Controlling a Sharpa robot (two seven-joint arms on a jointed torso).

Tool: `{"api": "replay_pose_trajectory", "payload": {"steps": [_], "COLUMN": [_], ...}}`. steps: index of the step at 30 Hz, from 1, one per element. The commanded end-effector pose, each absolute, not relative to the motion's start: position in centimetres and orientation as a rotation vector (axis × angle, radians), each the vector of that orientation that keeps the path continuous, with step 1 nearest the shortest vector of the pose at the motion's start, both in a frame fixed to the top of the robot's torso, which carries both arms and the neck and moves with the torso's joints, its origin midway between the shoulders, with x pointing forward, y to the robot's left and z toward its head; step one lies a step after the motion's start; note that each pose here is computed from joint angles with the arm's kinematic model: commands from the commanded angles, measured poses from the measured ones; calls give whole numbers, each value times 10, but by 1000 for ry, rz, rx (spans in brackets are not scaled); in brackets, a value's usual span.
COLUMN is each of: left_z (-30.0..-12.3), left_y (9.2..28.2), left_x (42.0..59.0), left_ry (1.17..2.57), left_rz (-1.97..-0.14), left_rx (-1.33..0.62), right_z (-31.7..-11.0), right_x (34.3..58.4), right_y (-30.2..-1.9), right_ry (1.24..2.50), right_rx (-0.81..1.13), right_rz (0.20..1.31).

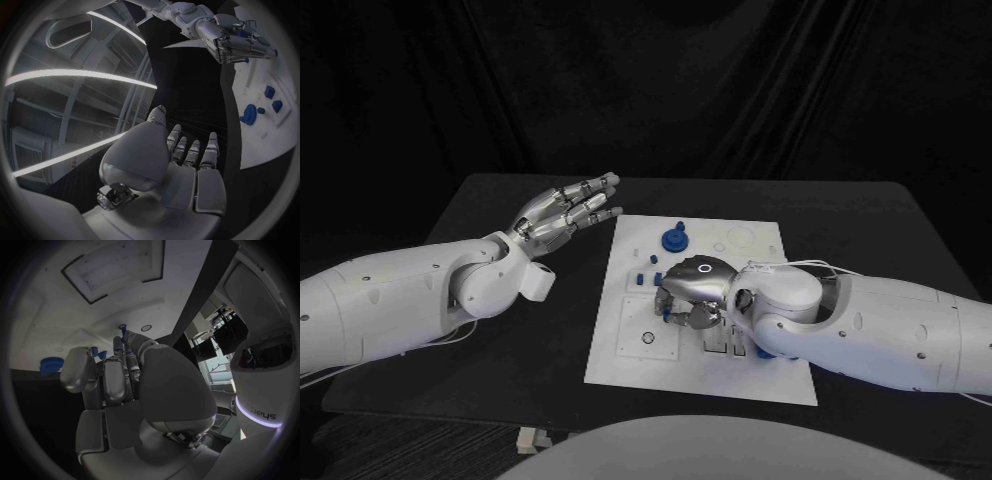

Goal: Assemble the parts on the task board

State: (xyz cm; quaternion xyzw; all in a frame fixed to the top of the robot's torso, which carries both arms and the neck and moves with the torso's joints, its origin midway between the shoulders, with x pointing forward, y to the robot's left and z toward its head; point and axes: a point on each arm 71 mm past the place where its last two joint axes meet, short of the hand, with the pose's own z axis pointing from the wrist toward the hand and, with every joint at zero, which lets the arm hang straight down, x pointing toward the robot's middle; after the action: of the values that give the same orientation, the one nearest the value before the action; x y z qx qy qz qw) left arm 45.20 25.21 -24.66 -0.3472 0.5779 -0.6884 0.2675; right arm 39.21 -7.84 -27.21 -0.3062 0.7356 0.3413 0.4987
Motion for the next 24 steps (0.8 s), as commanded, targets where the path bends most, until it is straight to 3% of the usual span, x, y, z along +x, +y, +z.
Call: {"api": "replay_pose_trajectory", "payload": {"steps": [1,24], "left_z": [-246,-248], "left_y": [251,247], "left_x": [451,452], "left_ry": [1557,1574], "left_rz": [-1882,-1886], "left_rx": [-939,-942], "right_z": [-273,-277], "right_x": [390,390], "right_y": [-78,-84], "right_ry": [1775,1795], "right_rx": [-736,-728], "right_rz": [831,812]}}
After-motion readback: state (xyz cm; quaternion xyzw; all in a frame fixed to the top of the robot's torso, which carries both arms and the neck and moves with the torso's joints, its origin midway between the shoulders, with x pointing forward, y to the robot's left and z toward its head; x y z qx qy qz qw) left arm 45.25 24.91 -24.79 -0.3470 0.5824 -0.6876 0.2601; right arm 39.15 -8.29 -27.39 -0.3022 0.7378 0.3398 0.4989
